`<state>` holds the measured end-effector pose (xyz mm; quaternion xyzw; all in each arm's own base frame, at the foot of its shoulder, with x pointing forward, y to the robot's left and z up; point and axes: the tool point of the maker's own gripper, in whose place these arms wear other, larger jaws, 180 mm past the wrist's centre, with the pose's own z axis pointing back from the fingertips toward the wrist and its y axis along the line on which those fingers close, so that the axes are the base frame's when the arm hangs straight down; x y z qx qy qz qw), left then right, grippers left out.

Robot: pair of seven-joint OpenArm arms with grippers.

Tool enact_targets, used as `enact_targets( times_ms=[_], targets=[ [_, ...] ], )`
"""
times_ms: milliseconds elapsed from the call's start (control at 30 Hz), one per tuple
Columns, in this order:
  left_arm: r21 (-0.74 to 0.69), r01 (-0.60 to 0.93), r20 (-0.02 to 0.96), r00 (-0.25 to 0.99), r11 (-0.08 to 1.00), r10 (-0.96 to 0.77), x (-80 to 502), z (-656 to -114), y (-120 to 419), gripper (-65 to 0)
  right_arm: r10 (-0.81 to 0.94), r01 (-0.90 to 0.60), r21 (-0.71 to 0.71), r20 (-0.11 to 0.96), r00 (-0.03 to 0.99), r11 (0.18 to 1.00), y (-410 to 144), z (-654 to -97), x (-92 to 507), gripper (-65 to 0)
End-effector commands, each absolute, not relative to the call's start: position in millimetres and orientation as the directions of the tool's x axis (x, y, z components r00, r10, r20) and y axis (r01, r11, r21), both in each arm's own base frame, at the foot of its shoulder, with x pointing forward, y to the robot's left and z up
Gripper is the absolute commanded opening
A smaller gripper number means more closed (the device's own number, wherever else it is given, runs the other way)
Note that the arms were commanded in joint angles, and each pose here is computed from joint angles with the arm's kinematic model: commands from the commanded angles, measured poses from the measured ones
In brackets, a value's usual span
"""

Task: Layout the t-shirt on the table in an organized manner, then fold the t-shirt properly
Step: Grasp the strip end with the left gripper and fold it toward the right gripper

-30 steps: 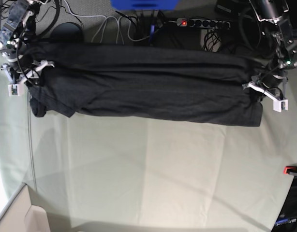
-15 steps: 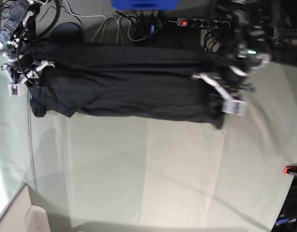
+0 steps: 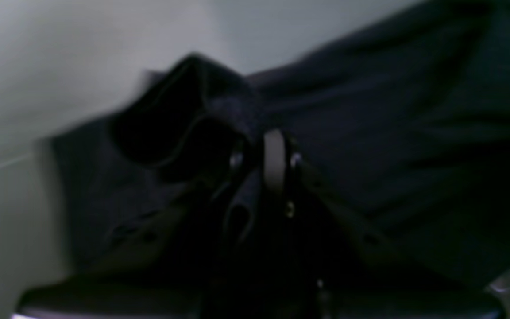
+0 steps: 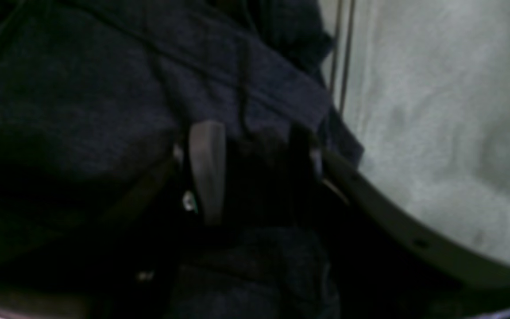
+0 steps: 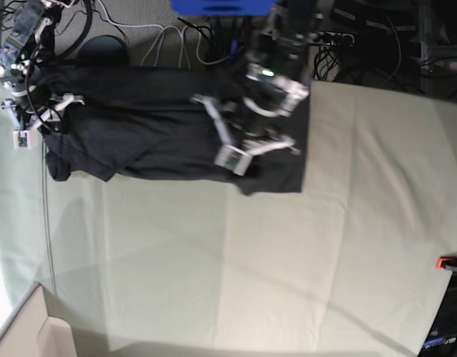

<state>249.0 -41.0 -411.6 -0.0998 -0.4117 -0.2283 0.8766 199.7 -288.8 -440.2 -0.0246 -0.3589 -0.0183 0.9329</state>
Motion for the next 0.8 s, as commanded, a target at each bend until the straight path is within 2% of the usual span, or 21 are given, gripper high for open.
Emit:
enact_targets(
  times_ms=[0,200,767],
  targets=[
    [0.006,0.498,0.800,0.518,0.867,-0.302,253.5,-399.2,-55.4,-64.9,-0.008,0.054,-0.044,0.703,0.711,0.998,-294.9,-429.1,207.8,-40.6],
    [0.020,0.558,0.822,0.463,0.829,-0.331,251.0,-389.4,-96.9,-64.9,-0.008,0.054,-0.044,0.705,0.709,0.998,-294.9,-428.5,209.1,-40.6],
    [0.037,0.600,0.835,0.421,0.799,-0.354,252.2,-382.8,-115.8,-64.9,-0.005,0.052,-0.045,0.709,0.706,0.998,-295.0,-427.6,210.4,-40.6]
  ],
)
